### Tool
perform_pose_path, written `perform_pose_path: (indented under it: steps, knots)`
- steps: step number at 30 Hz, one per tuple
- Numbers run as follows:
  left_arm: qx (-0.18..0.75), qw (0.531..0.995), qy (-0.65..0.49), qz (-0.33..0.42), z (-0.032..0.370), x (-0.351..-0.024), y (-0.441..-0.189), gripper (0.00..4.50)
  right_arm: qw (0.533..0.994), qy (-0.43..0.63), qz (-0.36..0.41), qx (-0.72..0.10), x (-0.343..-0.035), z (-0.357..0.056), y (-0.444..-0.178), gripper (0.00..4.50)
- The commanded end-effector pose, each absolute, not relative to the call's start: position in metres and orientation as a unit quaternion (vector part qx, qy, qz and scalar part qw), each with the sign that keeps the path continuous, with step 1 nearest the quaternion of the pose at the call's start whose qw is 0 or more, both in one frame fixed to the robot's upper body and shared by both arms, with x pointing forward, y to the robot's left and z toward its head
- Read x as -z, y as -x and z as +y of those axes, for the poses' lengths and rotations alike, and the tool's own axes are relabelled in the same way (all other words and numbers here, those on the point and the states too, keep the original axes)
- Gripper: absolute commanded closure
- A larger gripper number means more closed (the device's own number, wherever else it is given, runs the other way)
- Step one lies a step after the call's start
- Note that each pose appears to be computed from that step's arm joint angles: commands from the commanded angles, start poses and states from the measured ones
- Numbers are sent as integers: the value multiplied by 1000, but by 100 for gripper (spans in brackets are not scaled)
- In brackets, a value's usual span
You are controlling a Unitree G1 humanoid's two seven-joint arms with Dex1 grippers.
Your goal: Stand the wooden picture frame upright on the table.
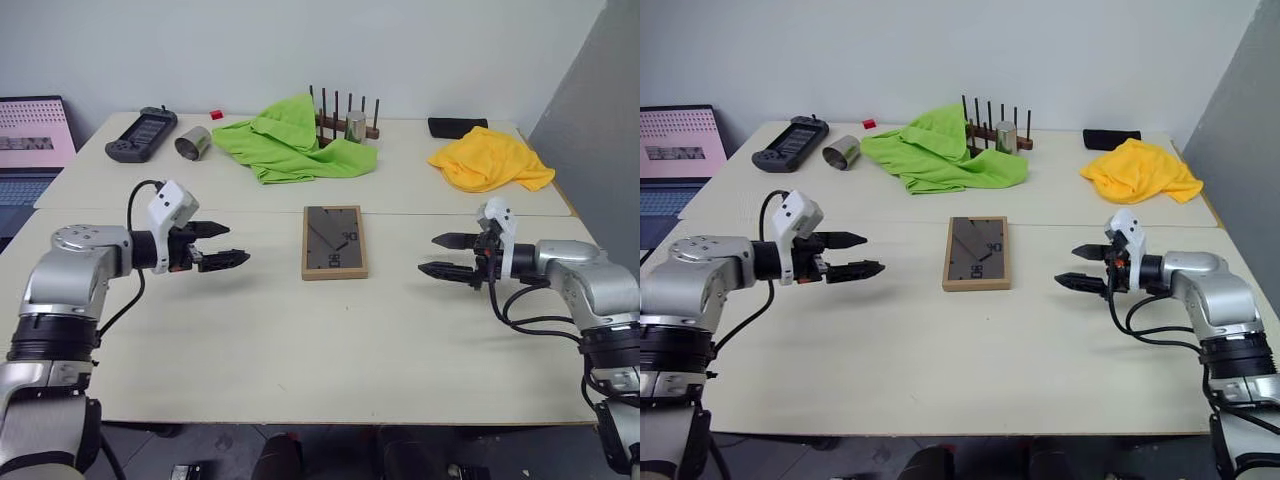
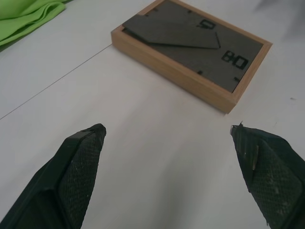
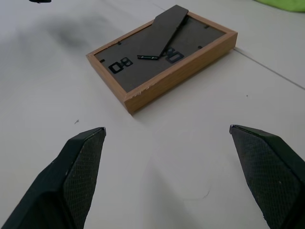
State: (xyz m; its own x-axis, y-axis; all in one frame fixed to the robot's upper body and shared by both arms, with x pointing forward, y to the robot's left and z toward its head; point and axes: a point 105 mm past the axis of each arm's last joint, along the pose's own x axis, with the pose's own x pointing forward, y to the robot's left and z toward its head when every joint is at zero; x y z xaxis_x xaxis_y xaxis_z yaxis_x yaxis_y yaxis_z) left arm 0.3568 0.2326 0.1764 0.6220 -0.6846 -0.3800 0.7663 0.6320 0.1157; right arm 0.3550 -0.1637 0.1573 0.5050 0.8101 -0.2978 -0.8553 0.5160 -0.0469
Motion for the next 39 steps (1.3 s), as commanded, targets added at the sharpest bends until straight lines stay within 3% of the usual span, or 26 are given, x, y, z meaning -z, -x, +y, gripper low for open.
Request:
perform_pose_path:
  steps: [1, 6, 10, 17, 23, 32, 39]
  knots:
    - [380, 904, -160, 114, 230, -179, -370, 62, 871, 91, 88, -474, -161, -149, -368, 40]
    - [348, 918, -168, 90, 221, -171, -388, 173, 882, 112, 86, -449, -147, -131, -388, 147]
    - [304, 934, -173, 75, 214, -159, -408, 285, 895, 125, 88, -419, -138, -116, -408, 272]
    - [292, 942, -151, 61, 184, -141, -428, 448, 905, 131, 91, -395, -120, -86, -431, 448]
    - [323, 933, -149, 57, 156, -134, -431, 448, 901, 119, 76, -410, -123, -71, -432, 448]
    - [420, 889, -165, 75, 133, -122, -399, 448, 882, 99, 65, -456, -127, -67, -414, 448]
    - [474, 857, -186, 82, 115, -119, -371, 448, 844, 89, 79, -523, -121, -68, -368, 448]
